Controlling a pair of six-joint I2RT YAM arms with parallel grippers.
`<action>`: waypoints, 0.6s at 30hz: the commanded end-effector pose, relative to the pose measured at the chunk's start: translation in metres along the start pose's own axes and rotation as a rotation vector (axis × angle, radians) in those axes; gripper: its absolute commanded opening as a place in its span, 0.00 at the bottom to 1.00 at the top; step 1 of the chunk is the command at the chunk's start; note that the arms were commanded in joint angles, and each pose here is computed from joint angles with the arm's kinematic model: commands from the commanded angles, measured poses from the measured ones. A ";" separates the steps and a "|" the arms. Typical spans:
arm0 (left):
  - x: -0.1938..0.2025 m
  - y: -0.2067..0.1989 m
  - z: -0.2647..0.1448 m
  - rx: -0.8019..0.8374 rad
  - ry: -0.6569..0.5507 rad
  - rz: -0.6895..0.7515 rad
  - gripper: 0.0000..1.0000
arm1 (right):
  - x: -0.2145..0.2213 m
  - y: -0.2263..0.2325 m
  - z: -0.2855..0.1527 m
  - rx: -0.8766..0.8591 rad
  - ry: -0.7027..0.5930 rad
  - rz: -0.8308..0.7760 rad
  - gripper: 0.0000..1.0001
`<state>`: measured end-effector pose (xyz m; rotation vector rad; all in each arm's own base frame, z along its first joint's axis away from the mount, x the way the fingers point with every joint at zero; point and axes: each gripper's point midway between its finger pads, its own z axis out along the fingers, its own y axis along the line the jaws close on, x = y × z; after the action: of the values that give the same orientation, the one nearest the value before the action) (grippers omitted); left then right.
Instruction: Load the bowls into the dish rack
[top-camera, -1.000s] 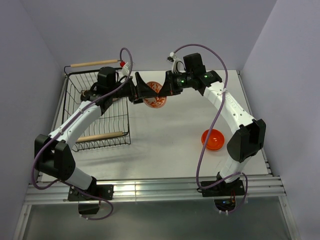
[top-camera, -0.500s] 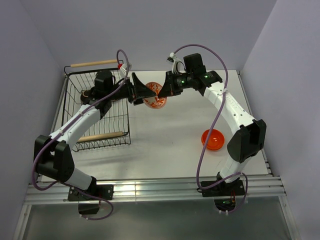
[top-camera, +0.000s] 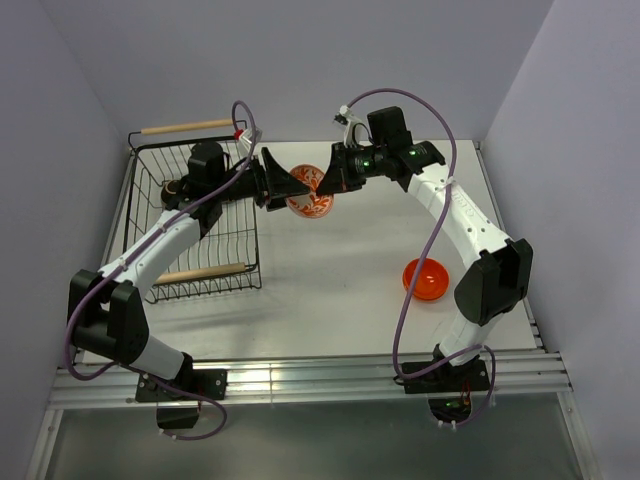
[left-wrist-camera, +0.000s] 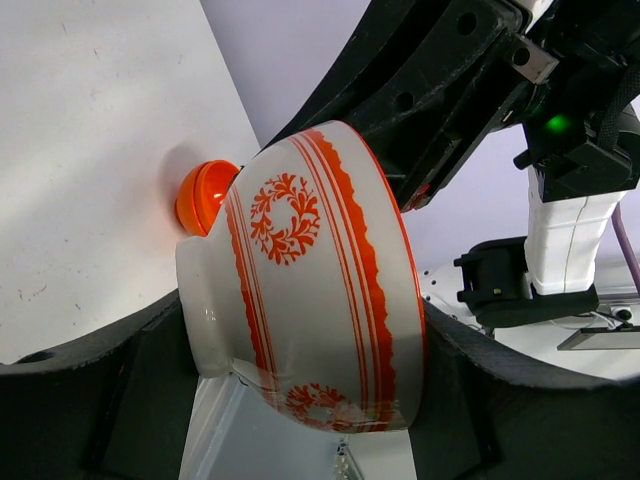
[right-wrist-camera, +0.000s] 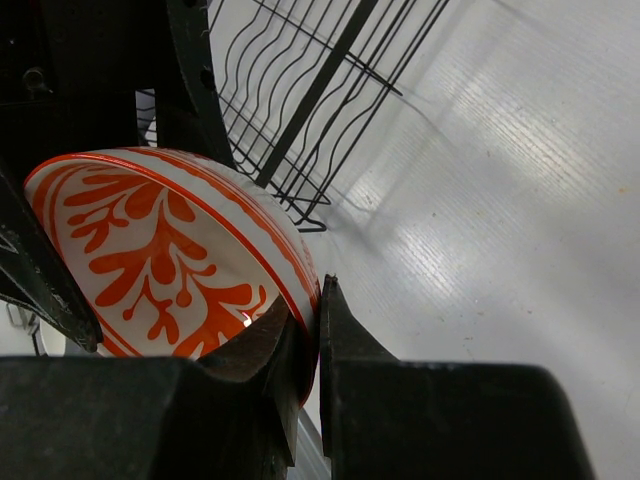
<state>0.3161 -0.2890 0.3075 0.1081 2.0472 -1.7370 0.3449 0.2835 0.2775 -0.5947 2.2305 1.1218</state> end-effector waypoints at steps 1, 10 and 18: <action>0.004 -0.049 -0.010 0.126 0.001 0.148 0.41 | -0.012 0.021 -0.003 -0.074 -0.015 -0.039 0.06; 0.005 -0.040 -0.014 0.080 0.000 0.136 0.00 | -0.015 0.021 -0.001 -0.080 -0.013 -0.025 0.29; 0.004 -0.029 -0.016 0.035 -0.011 0.132 0.00 | -0.015 0.022 -0.001 -0.086 -0.014 -0.022 0.44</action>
<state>0.3063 -0.2847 0.3076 0.1453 2.0530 -1.7058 0.3387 0.2892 0.2834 -0.6135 2.2307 1.1870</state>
